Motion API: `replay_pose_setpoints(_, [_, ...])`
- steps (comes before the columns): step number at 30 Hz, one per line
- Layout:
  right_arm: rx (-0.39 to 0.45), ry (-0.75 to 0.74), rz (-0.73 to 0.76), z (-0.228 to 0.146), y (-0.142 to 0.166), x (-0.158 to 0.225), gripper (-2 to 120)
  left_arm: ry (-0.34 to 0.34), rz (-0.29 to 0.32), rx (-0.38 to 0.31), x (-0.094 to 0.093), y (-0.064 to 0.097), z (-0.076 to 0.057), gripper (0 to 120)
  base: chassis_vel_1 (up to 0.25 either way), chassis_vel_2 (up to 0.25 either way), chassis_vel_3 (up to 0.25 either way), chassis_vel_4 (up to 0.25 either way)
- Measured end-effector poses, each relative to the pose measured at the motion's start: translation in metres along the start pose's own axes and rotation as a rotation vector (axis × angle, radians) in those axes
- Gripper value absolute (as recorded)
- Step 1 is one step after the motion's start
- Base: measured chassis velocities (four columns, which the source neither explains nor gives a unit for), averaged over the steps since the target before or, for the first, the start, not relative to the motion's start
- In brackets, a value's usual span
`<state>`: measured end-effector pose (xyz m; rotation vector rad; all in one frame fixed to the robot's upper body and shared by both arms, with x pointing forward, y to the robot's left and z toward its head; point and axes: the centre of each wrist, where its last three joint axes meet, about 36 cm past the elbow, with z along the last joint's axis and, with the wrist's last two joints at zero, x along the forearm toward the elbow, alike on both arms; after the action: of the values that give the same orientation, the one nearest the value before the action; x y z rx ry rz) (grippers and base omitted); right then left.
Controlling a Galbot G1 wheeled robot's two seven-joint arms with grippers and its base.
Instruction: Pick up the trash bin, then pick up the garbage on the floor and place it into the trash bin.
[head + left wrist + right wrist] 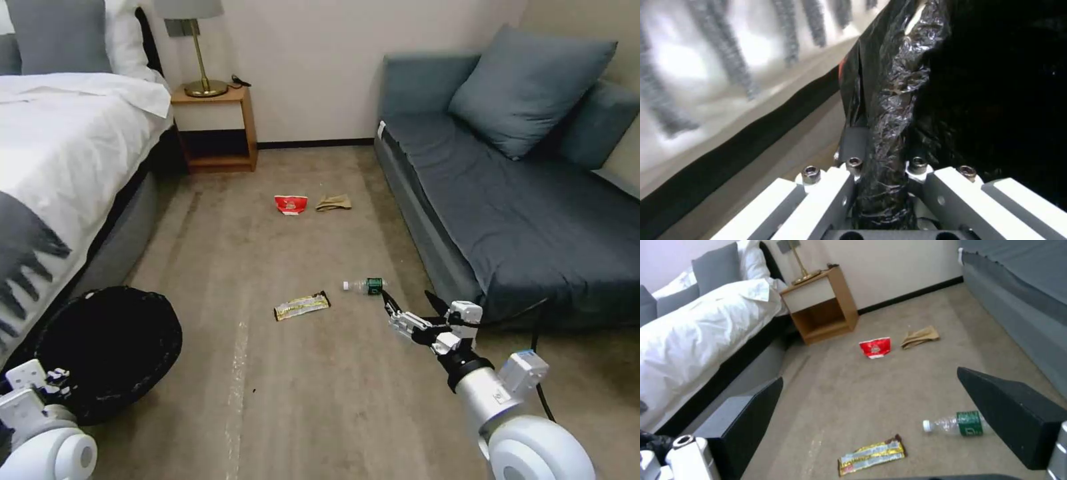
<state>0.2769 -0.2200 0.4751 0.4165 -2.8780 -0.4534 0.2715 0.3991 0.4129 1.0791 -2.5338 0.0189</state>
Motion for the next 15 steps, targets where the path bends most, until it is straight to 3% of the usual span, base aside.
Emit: replay_pose_setpoints(15, [0.02, 0.02, -0.013, 0.0069, -0.0073, -0.0107, 100, 0.004, 0.012, 0.006, -0.0031, -0.009, 0.004, 3, -0.106, 0.109, 0.11, -0.105])
